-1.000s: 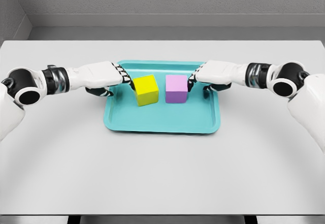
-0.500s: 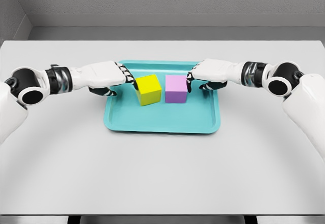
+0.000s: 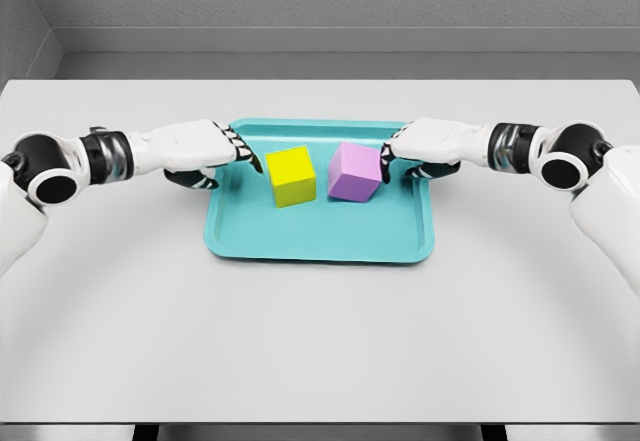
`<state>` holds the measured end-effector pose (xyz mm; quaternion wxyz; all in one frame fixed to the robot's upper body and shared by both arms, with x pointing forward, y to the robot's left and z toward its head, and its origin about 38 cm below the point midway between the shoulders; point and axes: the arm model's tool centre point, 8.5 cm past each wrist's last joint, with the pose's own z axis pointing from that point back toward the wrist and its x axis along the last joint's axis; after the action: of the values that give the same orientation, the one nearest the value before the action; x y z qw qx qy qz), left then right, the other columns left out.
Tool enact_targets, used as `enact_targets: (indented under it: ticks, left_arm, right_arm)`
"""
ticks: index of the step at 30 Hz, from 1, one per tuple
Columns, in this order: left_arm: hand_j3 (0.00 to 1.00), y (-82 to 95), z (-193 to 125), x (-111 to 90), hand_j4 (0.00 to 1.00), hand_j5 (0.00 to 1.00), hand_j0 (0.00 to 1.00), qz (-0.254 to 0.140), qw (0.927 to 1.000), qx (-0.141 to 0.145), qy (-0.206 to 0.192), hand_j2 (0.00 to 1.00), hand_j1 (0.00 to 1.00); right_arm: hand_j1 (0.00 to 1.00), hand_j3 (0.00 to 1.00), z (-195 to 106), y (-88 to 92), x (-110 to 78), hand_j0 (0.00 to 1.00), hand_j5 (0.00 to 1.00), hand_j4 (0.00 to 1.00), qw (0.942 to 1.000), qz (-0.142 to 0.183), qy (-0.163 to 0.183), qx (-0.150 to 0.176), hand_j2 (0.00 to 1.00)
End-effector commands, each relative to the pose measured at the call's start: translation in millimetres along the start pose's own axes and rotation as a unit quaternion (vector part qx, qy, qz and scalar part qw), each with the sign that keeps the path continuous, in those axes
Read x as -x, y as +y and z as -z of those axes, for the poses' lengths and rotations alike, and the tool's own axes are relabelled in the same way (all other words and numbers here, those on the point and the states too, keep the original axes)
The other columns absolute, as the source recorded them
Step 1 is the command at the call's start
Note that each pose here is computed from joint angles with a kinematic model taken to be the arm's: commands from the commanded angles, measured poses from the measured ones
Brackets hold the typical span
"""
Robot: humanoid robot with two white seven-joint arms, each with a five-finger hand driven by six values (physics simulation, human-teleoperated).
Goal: Push two cubes
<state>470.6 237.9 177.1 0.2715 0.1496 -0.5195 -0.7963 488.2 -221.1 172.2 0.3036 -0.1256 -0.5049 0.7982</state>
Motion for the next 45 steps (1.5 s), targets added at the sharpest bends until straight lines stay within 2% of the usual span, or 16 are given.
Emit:
enact_targets:
  ticks: [1,3,5,12,19,24,31,37,45]
  left_arm:
    - [0.75,0.2,-1,1,0.75,0.75,0.75,-0.004,1.0000,-0.002,0.001,0.75,0.75]
    - [0.75,0.2,-1,1,0.75,0.75,0.75,-0.003,1.0000,-0.001,0.001,0.75,0.75]
    - [0.75,-0.5,0,0,0.75,0.75,0.75,-0.003,1.0000,0.000,0.000,0.75,0.75]
    - [0.75,1.0,3,-2,0.75,0.75,0.75,-0.002,1.0000,-0.002,-0.003,0.75,0.75]
    - [0.75,0.1,6,-4,0.75,0.75,0.75,-0.002,1.0000,0.000,-0.007,0.75,0.75]
    - [0.75,0.6,11,-8,0.75,0.75,0.75,0.000,0.9999,-0.001,-0.011,0.75,0.75]
    - [0.75,5.9,27,-19,0.75,0.75,0.75,0.008,0.9997,-0.006,-0.022,0.75,0.75]
    - [0.75,3.2,26,-14,0.75,0.75,0.75,0.004,0.9999,-0.002,-0.016,0.75,0.75]
    - [0.78,1.4,23,-4,0.78,0.78,0.78,-0.004,1.0000,0.002,-0.004,0.78,0.78]
  right_arm:
    - [0.62,0.62,2,4.4,-2.3,0.62,0.62,0.62,0.9997,-0.021,-0.003,-0.016,0.62]
    - [0.62,0.62,2,2.2,-3.7,0.62,0.62,0.62,0.9997,-0.020,-0.006,-0.011,0.62]
    - [0.62,0.62,-5,-8.0,-10.3,0.62,0.62,0.62,0.9991,-0.041,-0.011,-0.001,0.62]
    - [0.63,0.63,-9,-12.4,-9.9,0.63,0.63,0.63,0.9990,-0.044,-0.011,0.004,0.63]
    - [0.63,0.63,-14,-4.8,-1.8,0.63,0.63,0.63,0.9992,-0.039,0.001,-0.006,0.63]
    - [0.63,0.63,-10,-3.6,-4.7,0.63,0.63,0.63,0.9992,-0.040,-0.003,-0.008,0.63]
    - [0.62,0.62,-1,6.3,1.0,0.62,0.62,0.62,0.9996,-0.019,0.001,-0.019,0.62]
    - [0.62,0.62,14,4.8,-7.7,0.62,0.62,0.62,0.9997,-0.016,-0.011,-0.015,0.62]
    - [0.62,0.62,22,-0.6,-7.5,0.62,0.62,0.62,0.9997,-0.015,-0.010,-0.015,0.62]
